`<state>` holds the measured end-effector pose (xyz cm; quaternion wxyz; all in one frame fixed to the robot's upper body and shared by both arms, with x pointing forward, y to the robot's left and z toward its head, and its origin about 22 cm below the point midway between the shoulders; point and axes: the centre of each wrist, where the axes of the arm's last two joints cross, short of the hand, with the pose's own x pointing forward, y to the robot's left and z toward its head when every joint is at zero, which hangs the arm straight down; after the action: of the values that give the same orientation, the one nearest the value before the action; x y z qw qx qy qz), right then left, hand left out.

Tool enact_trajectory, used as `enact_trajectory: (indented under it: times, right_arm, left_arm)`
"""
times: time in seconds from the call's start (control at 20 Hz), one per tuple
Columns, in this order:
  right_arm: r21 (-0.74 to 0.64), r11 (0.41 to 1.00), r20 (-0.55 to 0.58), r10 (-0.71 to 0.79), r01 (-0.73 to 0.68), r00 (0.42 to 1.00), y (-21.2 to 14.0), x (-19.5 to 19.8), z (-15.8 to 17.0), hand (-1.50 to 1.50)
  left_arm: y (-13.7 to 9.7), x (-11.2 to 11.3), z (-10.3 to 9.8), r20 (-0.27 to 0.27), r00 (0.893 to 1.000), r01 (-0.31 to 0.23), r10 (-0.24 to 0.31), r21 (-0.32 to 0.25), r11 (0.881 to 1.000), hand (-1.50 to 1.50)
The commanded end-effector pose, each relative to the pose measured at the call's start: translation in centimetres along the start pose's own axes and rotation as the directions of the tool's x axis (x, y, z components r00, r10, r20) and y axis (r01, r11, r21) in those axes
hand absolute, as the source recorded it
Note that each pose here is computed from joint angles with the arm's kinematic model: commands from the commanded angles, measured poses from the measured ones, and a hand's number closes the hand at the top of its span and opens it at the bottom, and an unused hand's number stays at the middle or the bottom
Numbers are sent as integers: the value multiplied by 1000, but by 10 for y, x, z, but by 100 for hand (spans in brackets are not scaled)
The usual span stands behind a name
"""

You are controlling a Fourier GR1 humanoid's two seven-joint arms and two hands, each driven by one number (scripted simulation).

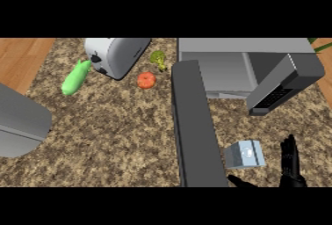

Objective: Pick up the milk, place it into the microwave and close the microwave

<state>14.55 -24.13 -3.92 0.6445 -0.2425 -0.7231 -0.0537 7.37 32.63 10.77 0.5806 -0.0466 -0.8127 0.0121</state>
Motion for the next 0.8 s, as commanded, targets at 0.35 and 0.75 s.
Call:
enact_trajectory:
  times: [0.35, 0.75]
  right_arm:
    - [45, 997, -28, 67, -66, 997, -1, -80, 5, -150]
    - [66, 998, -4, 14, -13, 1000, 3, -106, -12, -150]
  left_arm:
    - [-15, 27, 8, 77, 995, -59, 62, -34, 998, -150]
    - [-4, 36, 16, 55, 998, -34, 37, -54, 998, -150]
